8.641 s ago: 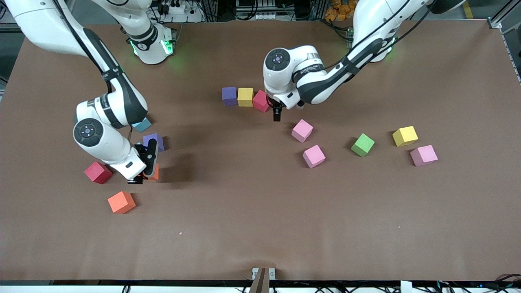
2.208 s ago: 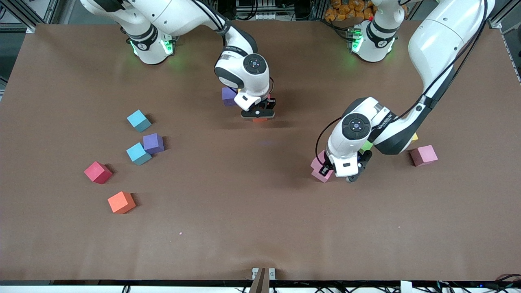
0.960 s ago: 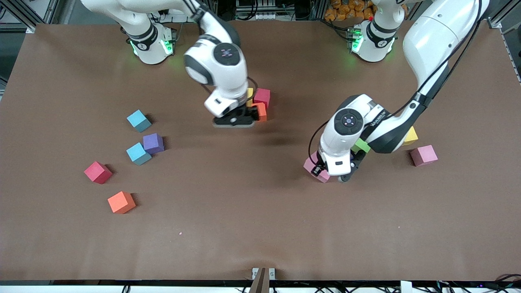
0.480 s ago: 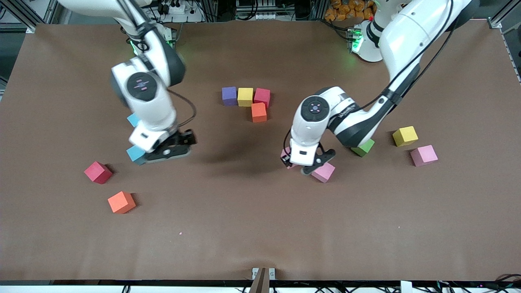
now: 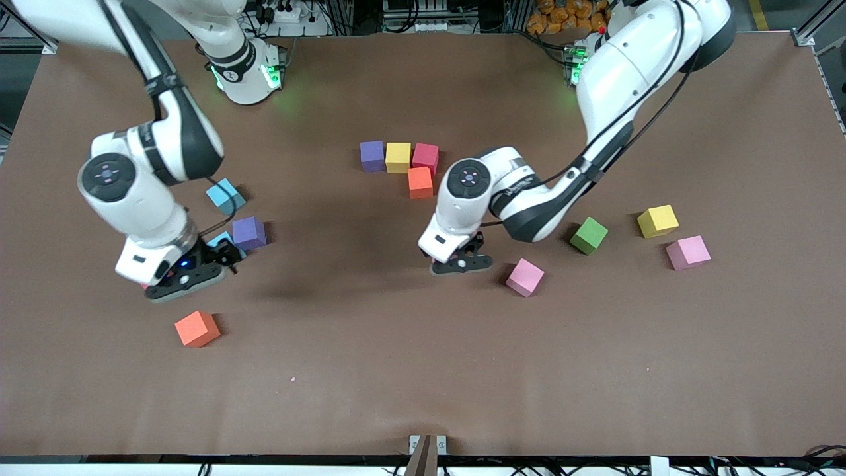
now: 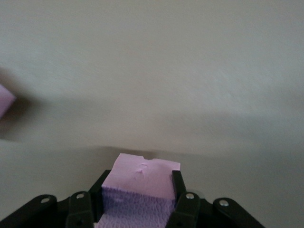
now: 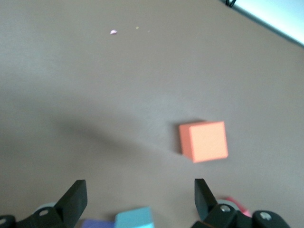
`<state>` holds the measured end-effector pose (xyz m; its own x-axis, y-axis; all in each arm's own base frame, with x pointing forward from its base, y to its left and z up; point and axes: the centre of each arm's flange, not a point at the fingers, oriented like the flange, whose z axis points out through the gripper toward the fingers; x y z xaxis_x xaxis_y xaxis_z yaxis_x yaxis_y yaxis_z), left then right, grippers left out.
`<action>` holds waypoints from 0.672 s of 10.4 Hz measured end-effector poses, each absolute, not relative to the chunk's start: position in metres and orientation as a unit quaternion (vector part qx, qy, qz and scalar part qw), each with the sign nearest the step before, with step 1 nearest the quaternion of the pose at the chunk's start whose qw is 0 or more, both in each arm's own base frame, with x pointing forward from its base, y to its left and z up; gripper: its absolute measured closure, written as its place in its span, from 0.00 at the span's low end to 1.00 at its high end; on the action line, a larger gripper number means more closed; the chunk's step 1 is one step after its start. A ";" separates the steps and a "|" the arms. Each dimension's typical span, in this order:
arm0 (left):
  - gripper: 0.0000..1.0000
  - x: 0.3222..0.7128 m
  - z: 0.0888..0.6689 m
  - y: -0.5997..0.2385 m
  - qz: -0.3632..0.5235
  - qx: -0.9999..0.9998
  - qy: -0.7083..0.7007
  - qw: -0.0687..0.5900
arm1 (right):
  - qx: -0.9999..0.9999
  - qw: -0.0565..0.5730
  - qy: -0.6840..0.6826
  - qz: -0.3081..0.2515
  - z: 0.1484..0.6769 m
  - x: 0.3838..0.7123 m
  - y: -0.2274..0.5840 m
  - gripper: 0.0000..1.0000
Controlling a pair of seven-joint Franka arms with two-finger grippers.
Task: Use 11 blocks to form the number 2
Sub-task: 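Grasp another orange cube with the right gripper while the left gripper carries pink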
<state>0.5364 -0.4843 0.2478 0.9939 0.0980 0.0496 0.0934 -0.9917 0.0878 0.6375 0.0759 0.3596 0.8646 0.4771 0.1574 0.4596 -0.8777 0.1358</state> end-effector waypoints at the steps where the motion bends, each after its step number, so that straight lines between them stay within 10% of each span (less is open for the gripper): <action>1: 0.45 0.524 0.244 -0.498 0.026 0.998 0.031 0.040 | 0.955 0.042 0.273 0.103 0.348 0.648 0.063 0.00; 7: 0.45 0.472 0.219 -0.539 0.012 0.999 -0.030 0.026 | 0.907 0.030 0.410 0.088 0.282 0.691 0.001 0.00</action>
